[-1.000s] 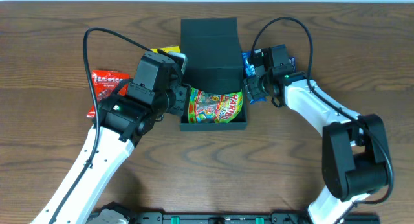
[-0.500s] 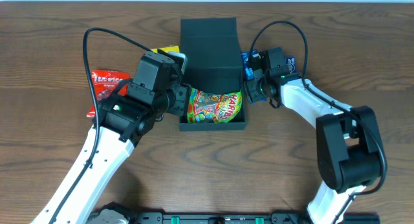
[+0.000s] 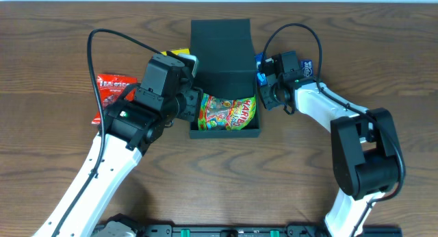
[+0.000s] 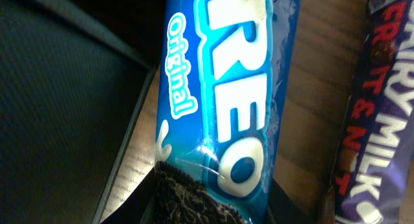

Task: Pack container
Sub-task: 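Reach the right gripper to the blue Oreo pack and grasp it, then lift the Oreo pack and lay it into the box with the right gripper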

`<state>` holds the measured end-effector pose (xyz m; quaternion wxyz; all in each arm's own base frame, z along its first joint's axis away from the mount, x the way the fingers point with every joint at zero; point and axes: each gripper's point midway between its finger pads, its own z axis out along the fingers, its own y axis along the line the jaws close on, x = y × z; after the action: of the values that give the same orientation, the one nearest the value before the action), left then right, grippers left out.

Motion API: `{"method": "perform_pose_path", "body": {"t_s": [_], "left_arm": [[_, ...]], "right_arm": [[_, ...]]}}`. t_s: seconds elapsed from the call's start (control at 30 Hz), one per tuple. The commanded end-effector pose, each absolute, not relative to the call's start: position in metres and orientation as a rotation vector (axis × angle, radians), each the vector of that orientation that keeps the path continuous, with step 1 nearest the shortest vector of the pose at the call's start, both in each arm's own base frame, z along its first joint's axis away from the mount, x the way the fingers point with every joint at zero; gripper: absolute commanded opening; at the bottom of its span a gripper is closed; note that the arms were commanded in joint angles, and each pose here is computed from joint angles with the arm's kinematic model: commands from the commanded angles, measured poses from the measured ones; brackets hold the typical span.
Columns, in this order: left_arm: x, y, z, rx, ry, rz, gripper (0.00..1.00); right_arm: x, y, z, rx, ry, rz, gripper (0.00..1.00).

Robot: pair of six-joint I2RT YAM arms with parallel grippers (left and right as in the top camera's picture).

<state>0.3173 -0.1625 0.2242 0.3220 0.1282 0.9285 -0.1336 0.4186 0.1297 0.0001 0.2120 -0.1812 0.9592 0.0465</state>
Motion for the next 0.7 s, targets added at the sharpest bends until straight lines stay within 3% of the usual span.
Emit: {"method": "perform_pose_path", "body": {"t_s": [0.0, 0.13, 0.47, 0.67], "left_arm": [[0.318, -0.164, 0.233, 0.356, 2.408, -0.363, 0.57], [0.319, -0.164, 0.237, 0.356, 2.398, -0.365, 0.57], [0.315, -0.16, 0.267, 0.345, 2.314, -0.369, 0.57], [0.305, -0.148, 0.291, 0.33, 2.24, -0.342, 0.59]], "right_arm": [[0.421, 0.135, 0.012, -0.504, 2.649, 0.136, 0.01], [0.428, 0.137, 0.045, -0.494, 2.578, 0.143, 0.01], [0.435, 0.141, 0.178, -0.452, 2.255, 0.185, 0.01], [0.42, 0.164, 0.212, -0.584, 2.141, 0.324, 0.01]]}}
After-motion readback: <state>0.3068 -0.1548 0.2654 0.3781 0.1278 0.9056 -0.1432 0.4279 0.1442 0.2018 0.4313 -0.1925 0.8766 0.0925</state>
